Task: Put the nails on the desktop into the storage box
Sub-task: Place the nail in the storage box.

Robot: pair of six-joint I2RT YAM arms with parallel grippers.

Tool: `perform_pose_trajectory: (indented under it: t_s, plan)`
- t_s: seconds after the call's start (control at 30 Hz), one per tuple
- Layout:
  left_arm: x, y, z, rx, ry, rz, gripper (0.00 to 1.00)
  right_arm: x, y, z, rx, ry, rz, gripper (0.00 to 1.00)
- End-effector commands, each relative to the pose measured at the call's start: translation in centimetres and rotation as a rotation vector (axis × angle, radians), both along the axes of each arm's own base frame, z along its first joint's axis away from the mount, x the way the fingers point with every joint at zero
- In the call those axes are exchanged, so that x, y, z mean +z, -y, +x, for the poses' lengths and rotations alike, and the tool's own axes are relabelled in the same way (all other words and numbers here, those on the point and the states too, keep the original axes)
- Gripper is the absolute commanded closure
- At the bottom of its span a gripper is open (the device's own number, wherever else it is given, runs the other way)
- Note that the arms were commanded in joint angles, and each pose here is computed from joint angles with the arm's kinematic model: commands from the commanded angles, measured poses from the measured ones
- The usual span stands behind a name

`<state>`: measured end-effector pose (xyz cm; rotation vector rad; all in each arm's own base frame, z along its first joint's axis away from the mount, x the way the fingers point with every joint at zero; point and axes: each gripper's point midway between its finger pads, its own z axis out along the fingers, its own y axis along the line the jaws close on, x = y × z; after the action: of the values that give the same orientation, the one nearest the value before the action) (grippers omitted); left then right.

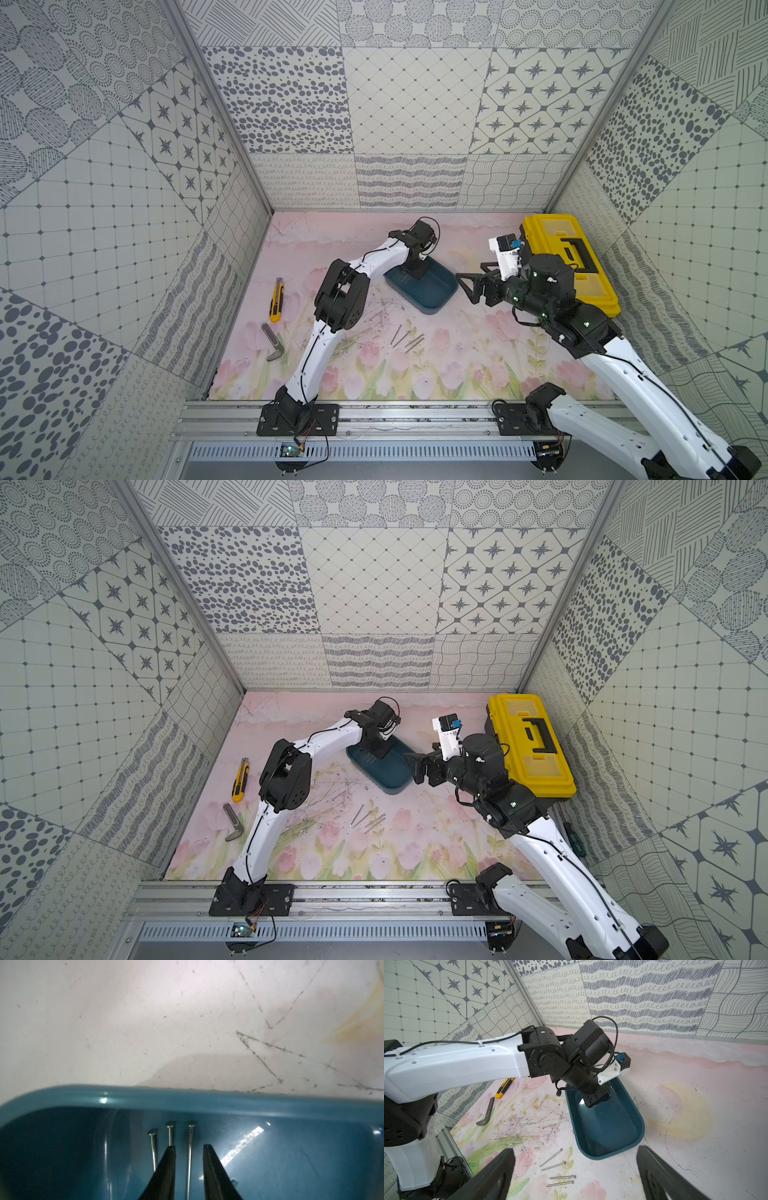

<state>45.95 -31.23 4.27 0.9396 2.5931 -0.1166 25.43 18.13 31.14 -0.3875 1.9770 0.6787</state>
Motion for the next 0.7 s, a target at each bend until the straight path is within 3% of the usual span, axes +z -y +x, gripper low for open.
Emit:
perform_pose_trajectory:
  t_s: [0.0,0.33,0.67]
  plan:
    - [3.3,0.6,-0.1,-0.012,0.045,-0.030,0.72,2.3,-0.1,-0.1,0.010,0.067,0.044,0.03]
    - [7.3,-0.1,-2.9,0.032,0.075,-0.037,0.72,3.6,0.7,-1.1,0.007,0.122,0.053,0.03]
    - [9.3,-5.7,-11.6,0.236,0.008,-0.124,0.71,3.2,0.4,-1.8,0.040,0.116,0.057,0.03]
